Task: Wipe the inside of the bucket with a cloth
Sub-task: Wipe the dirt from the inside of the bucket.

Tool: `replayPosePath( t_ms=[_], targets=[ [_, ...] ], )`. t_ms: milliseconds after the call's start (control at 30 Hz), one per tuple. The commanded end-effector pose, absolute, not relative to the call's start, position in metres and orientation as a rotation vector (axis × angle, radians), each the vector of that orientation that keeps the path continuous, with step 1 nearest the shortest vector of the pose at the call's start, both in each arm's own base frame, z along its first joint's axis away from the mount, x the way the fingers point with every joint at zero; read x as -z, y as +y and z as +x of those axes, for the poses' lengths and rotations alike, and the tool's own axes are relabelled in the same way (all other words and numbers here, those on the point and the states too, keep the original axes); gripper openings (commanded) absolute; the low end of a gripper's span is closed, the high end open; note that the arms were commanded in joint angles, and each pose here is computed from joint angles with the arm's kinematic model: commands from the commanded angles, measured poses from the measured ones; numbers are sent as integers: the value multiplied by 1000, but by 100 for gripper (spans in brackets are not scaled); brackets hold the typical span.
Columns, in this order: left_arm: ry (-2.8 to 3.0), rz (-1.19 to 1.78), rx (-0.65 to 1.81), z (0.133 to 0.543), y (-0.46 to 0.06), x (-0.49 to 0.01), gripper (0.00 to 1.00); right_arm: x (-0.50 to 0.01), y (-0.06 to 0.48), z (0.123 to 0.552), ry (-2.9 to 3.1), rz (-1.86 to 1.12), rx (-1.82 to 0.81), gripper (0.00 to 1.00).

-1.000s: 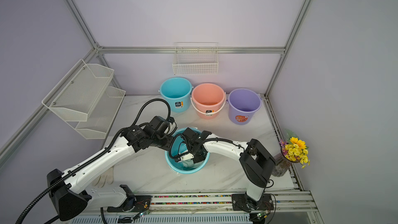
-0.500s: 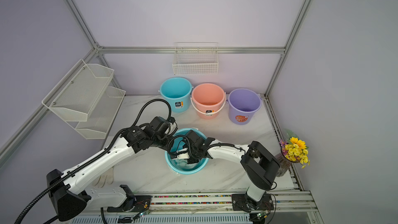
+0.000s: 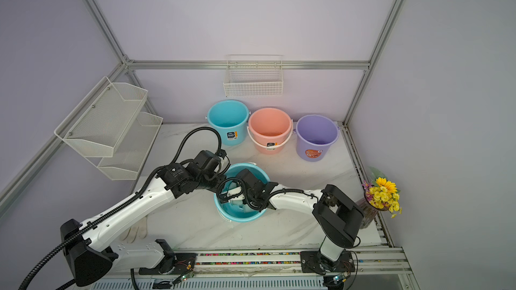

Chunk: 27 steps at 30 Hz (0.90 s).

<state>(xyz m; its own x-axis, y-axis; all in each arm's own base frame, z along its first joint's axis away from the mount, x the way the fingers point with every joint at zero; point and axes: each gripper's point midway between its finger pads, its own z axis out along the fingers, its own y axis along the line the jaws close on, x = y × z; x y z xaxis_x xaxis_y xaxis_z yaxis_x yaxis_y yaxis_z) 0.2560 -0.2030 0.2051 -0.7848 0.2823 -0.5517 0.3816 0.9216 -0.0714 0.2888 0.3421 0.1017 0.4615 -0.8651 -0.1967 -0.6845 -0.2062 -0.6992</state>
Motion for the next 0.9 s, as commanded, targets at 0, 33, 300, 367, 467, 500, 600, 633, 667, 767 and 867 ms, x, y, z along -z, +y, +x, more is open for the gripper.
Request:
replayPosePath(
  t_ms=[0, 33, 300, 367, 467, 500, 600, 633, 667, 767, 867],
  targets=[
    [2398, 469, 386, 265, -228, -238, 0, -106, 321, 288, 1305, -2067, 446, 0],
    [2402, 469, 385, 264, -227, -237, 0, -104, 316, 286, 1326, -2087, 454, 0],
    [2385, 456, 383, 264, -226, -244, 0, -93, 282, 245, 1564, -2262, 310, 0],
    [2380, 453, 381, 265, -225, -245, 0, -94, 284, 231, 1602, -2282, 205, 0],
    [2375, 454, 383, 264, -225, -247, 0, -98, 293, 210, 1642, -2292, 11, 0],
    [2377, 454, 385, 264, -226, -247, 0, -99, 298, 202, 1652, -2299, -67, 0],
    [2375, 457, 389, 265, -227, -248, 0, -102, 313, 182, 1643, -2310, -281, 0],
    [2375, 460, 390, 265, -227, -248, 0, -104, 319, 178, 1636, -2298, -338, 0],
    [2373, 461, 390, 265, -227, -249, 0, -105, 327, 176, 1623, -2277, -394, 0],
    [2377, 463, 390, 265, -228, -247, 0, -114, 348, 182, 1560, -2177, -451, 0],
    [2376, 467, 398, 264, -230, -249, 0, -124, 365, 203, 1496, -2047, -379, 0]
  ],
)
